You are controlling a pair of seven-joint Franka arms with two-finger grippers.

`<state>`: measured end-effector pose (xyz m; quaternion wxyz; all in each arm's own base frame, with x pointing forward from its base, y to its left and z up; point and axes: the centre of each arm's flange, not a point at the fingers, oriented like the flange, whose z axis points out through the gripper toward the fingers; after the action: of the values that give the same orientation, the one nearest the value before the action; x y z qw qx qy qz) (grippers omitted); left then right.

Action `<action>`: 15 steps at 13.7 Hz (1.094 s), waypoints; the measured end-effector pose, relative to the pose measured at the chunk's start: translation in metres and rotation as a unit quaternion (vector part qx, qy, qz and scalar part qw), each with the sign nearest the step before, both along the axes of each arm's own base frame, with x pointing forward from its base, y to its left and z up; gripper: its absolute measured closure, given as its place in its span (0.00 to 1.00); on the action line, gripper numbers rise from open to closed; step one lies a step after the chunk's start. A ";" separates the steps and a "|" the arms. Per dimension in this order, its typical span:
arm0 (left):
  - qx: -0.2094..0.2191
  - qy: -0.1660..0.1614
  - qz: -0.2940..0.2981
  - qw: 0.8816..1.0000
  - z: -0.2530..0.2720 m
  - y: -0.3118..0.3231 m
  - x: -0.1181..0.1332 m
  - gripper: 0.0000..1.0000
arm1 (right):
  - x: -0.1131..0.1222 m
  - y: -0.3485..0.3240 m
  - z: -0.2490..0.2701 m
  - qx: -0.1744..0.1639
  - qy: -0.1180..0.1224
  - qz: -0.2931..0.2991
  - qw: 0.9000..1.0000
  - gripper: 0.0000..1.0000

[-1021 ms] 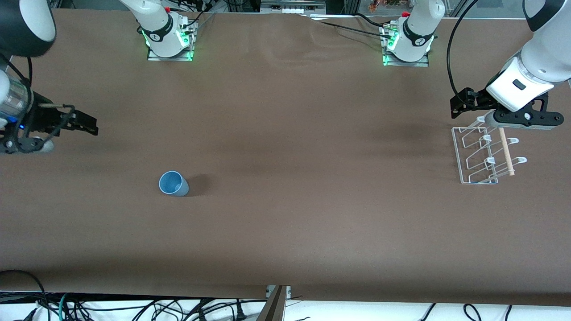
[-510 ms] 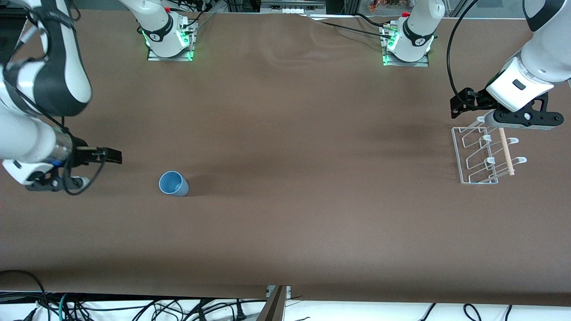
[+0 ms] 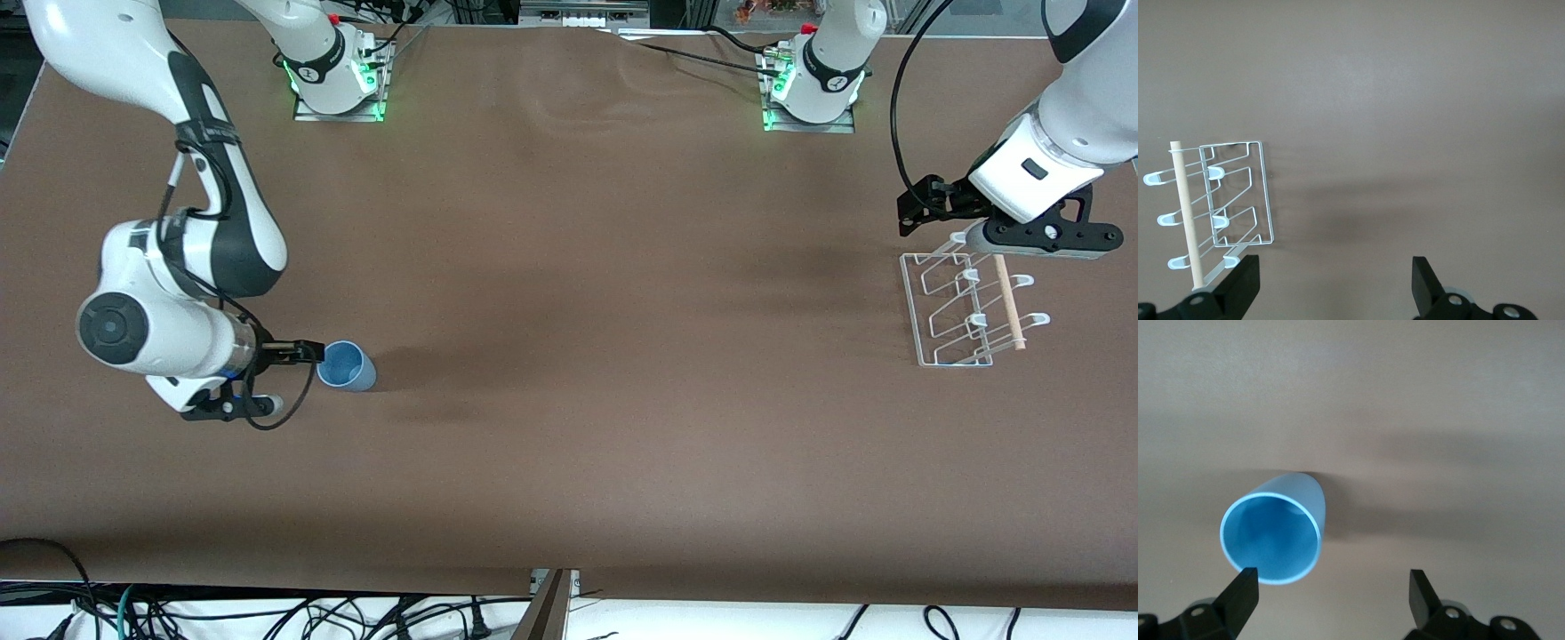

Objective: Transfer cup to left arm and place on rack
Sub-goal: 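Close the right gripper on the blue cup's rim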

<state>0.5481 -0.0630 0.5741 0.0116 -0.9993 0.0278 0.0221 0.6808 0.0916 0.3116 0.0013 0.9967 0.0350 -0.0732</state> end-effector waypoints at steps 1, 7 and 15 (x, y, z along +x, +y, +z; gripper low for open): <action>0.000 0.000 0.000 1.000 0.000 0.000 0.000 0.00 | -0.001 0.000 -0.011 0.001 -0.004 0.000 1.000 0.00; 0.000 0.000 0.000 1.000 0.000 0.000 0.000 0.00 | -0.014 -0.002 -0.052 0.003 -0.011 -0.001 1.000 0.00; 0.000 0.000 0.000 1.000 0.000 0.000 0.000 0.00 | -0.018 0.002 -0.061 0.019 -0.003 -0.013 1.000 0.58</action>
<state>0.5481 -0.0630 0.5740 0.0116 -0.9993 0.0278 0.0221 0.6629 0.0933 0.2505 -0.0186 0.9971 0.0234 -0.0696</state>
